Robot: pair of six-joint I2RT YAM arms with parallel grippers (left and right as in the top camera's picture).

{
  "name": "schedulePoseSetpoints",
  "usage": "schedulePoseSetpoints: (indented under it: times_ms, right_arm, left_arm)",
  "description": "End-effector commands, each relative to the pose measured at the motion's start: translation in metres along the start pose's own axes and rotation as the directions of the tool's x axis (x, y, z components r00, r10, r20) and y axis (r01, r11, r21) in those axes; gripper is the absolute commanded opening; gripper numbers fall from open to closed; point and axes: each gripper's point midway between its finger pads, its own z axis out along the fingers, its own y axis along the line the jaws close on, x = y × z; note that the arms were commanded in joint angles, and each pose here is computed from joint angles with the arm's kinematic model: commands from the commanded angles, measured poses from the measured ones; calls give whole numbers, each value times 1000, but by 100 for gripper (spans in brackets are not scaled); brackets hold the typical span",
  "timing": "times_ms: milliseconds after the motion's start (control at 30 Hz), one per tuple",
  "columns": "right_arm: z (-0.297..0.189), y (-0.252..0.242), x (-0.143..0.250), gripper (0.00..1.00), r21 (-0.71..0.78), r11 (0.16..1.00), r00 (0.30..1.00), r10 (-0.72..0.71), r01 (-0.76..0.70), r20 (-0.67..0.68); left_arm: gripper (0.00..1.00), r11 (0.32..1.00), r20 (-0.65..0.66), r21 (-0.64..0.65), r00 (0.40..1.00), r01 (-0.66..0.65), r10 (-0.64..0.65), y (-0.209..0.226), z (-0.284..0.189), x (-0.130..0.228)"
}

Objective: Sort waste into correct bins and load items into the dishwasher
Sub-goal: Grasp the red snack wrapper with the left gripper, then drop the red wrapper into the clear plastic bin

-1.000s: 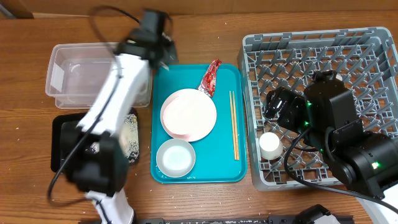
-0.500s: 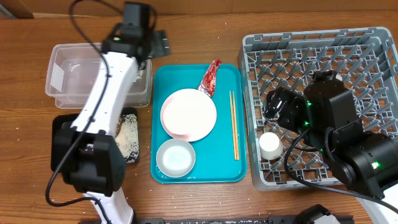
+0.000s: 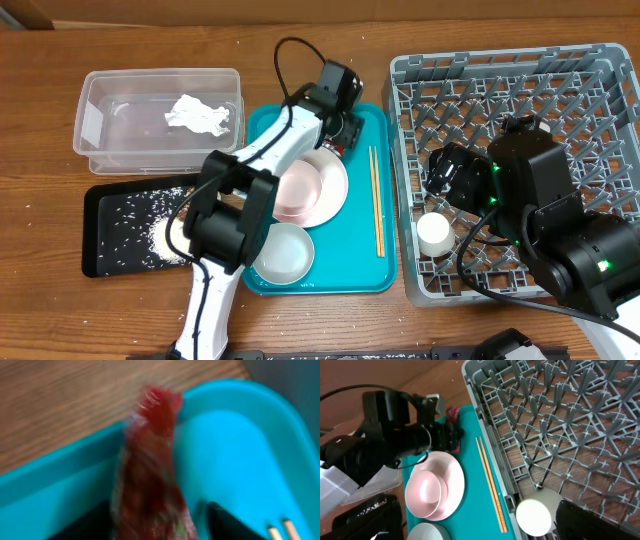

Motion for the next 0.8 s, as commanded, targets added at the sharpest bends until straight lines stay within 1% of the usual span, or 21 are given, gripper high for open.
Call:
schedulePoseSetpoints:
  times_ms: [0, 33, 100, 233, 333, 433, 533, 633, 700, 733, 767]
  right_arm:
    - [-3, 0, -5, 100, 0, 1000, 1000, 4, -4, 22]
    - [-3, 0, -5, 100, 1, 1000, 1000, 4, -4, 22]
    - [-3, 0, -5, 100, 0, 1000, 1000, 4, -4, 23]
    - [-3, 0, -5, 100, 1, 1000, 1000, 4, -4, 22]
    - [-3, 0, -5, 100, 1, 1000, 1000, 4, -4, 22]
    - [-3, -1, -5, 100, 2, 1000, 1000, 3, -4, 20]
    - [-3, -1, -4, 100, 5, 1000, 1000, 3, -3, 17]
    - [-3, -1, -4, 100, 6, 1000, 1000, 3, -3, 17]
    - [-3, -1, -4, 100, 5, 1000, 1000, 3, -3, 17]
    - [-3, -1, -4, 100, 4, 1000, 1000, 3, -3, 19]
    - [-3, -1, -4, 100, 2, 1000, 1000, 4, -4, 19]
  left_arm:
    - [13, 999, -17, 32, 1000, -5, 5, -1, -2, 3]
    - [4, 999, -17, 30, 1000, 15, -14, -1, -6, 2]
    - [4, 998, -6, 26, 998, 59, -59, 2, -19, -6]
    - [4, 982, 57, 3, 981, 187, -187, 22, -77, -33]
    - [4, 948, 109, -103, 951, 301, -290, 60, -136, -35]
    - [4, 897, 141, -218, 922, 383, -359, 102, -192, -21]
    - [4, 834, 147, -316, 892, 453, -428, 145, -238, 5]
    - [4, 776, 134, -361, 853, 517, -505, 181, -255, 29]
    - [5, 741, 113, -384, 825, 550, -554, 202, -251, 46]
    - [10, 726, 95, -396, 811, 563, -577, 212, -244, 55]
    - [22, 723, 72, -396, 804, 566, -590, 216, -237, 62]
